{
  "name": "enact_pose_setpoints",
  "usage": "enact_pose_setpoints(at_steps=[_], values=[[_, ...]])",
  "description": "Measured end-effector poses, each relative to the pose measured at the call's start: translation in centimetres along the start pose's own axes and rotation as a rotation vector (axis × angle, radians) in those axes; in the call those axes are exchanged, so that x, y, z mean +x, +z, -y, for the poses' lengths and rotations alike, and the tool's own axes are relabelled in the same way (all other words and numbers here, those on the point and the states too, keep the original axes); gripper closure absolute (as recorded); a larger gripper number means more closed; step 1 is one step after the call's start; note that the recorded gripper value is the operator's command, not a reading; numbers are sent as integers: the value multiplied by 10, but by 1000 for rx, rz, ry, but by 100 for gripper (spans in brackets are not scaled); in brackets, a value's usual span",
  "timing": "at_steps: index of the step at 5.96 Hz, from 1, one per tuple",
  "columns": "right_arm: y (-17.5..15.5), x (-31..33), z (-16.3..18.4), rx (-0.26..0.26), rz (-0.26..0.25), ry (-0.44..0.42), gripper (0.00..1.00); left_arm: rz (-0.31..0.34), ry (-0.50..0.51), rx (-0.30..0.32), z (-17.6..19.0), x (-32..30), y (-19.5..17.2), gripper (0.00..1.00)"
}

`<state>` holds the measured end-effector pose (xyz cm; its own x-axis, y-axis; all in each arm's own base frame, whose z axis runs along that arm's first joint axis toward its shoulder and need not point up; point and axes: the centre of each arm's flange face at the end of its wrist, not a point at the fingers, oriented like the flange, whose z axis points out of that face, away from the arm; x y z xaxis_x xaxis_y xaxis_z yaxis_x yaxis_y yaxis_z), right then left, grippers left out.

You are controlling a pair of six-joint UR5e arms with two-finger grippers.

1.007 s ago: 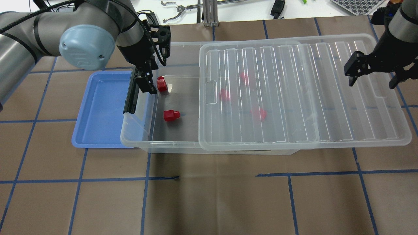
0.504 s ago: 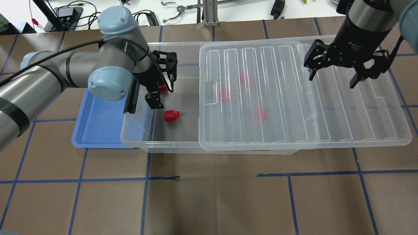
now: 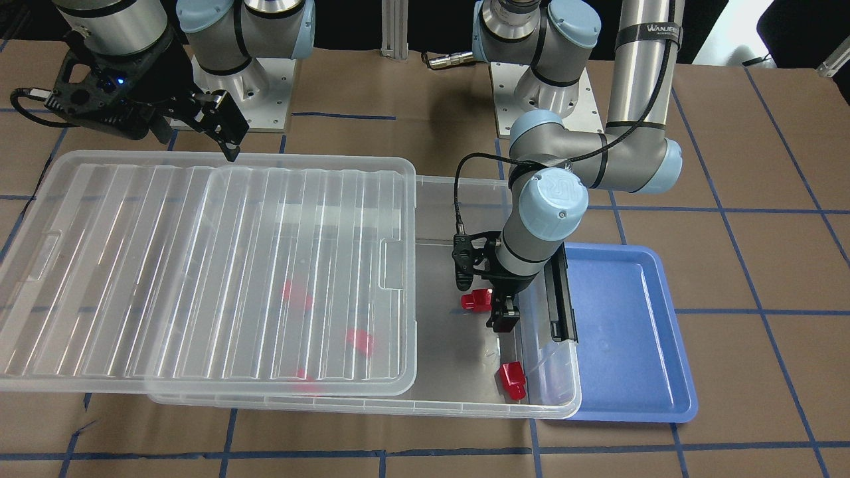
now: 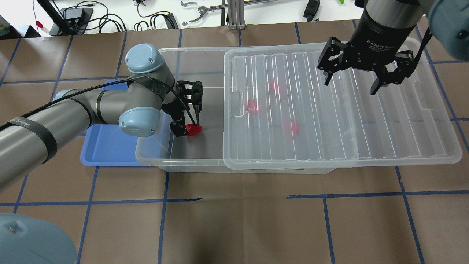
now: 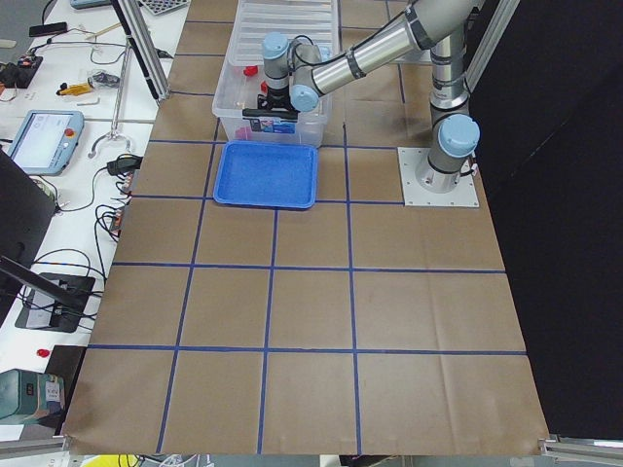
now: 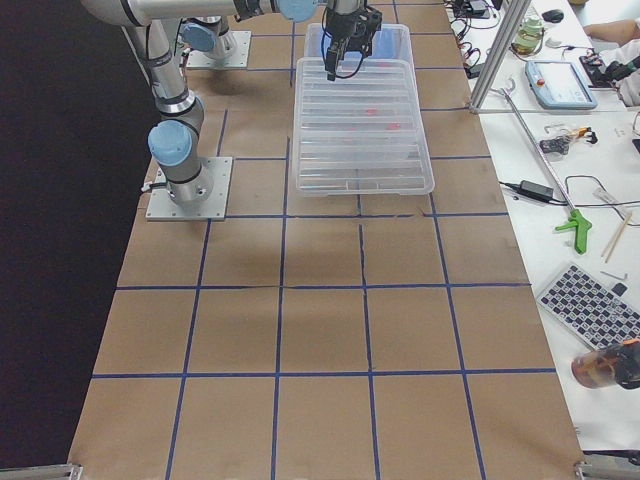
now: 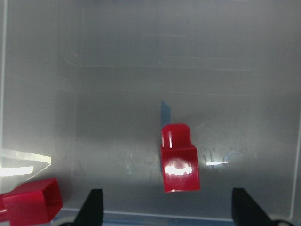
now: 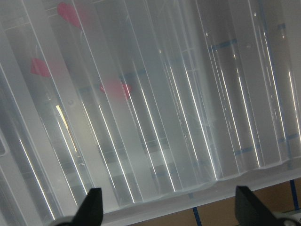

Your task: Place red block in blue tray from box

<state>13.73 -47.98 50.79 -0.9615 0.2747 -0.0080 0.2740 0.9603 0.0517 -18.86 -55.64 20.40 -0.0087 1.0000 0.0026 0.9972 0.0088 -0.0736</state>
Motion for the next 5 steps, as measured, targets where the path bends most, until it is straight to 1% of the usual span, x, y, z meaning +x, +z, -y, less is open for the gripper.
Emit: enact_pose_setpoints(at_steps=[1,2,3,5], values=[[-1,-1,0,1,2,-24,0,-17,10,-3,1,-2,14,45],[-1,-1,0,1,3,-33,0,-17,23,-3,1,-3,19,84],[-1,-1,0,0,3,-35,0,-9,36,-2,2,-4,21,93],[-2,0,0,4,3,-34,0,17,46,1,5,-4,7,93]])
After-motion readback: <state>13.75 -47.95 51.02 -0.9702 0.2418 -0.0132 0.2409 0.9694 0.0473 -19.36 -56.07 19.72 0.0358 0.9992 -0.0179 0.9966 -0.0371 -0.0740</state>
